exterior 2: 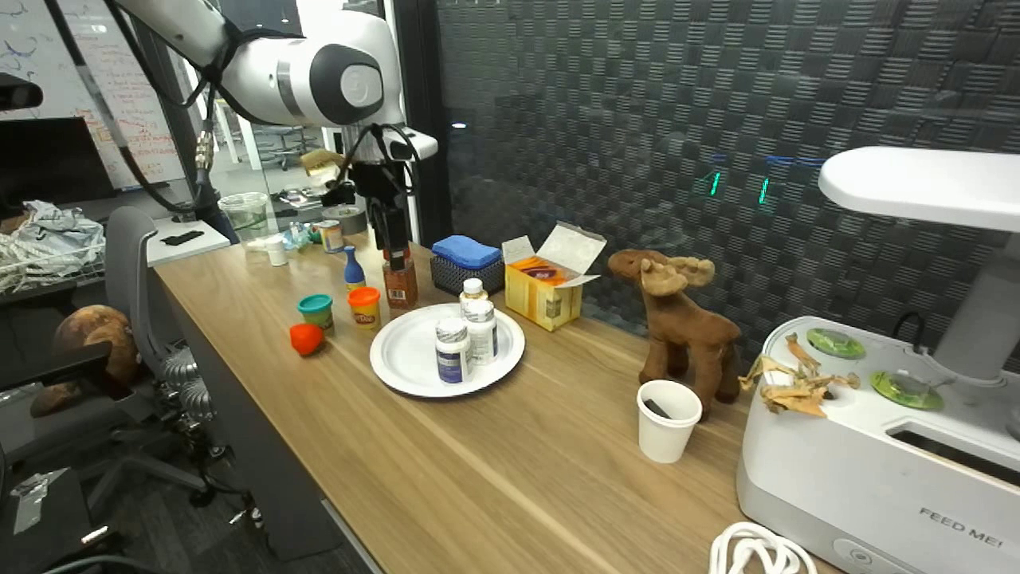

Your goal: Pick up all the objects surrounding the white plate and arrange them on the plate

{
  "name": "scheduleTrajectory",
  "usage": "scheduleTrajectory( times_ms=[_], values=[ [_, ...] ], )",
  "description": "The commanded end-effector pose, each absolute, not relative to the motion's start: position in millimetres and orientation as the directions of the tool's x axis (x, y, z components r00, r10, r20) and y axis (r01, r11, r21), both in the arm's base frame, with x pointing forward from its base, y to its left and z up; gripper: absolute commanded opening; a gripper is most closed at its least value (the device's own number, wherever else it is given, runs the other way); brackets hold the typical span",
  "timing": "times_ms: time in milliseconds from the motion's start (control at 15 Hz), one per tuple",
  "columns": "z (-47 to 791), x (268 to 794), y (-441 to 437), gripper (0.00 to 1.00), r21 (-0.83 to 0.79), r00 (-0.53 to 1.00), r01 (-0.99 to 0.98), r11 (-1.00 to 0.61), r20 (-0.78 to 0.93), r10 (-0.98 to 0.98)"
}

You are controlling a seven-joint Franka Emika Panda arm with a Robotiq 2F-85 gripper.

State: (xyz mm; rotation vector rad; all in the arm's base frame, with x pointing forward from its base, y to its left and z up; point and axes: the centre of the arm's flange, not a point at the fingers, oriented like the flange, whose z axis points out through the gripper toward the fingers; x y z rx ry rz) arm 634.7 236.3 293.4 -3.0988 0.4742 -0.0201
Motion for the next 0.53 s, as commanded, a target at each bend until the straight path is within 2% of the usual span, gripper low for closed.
scheduleTrajectory(
  times_ms=[0,67,133,200,467],
  values=[
    [294,647,233,1.0,-0.017,0.956,-0.293,-0.956,0.017,-0.293],
    [294,649,231,1.0,-0.014,0.955,-0.295,-0.956,0.022,-0.295],
    [298,650,230,0.84,-0.009,0.955,-0.295,-0.955,0.036,-0.295],
    [301,651,229,0.73,-0.011,0.954,-0.297,-0.955,0.043,-0.297],
    [317,654,229,0.42,-0.029,0.952,-0.297,-0.954,0.068,-0.298]
  ],
)
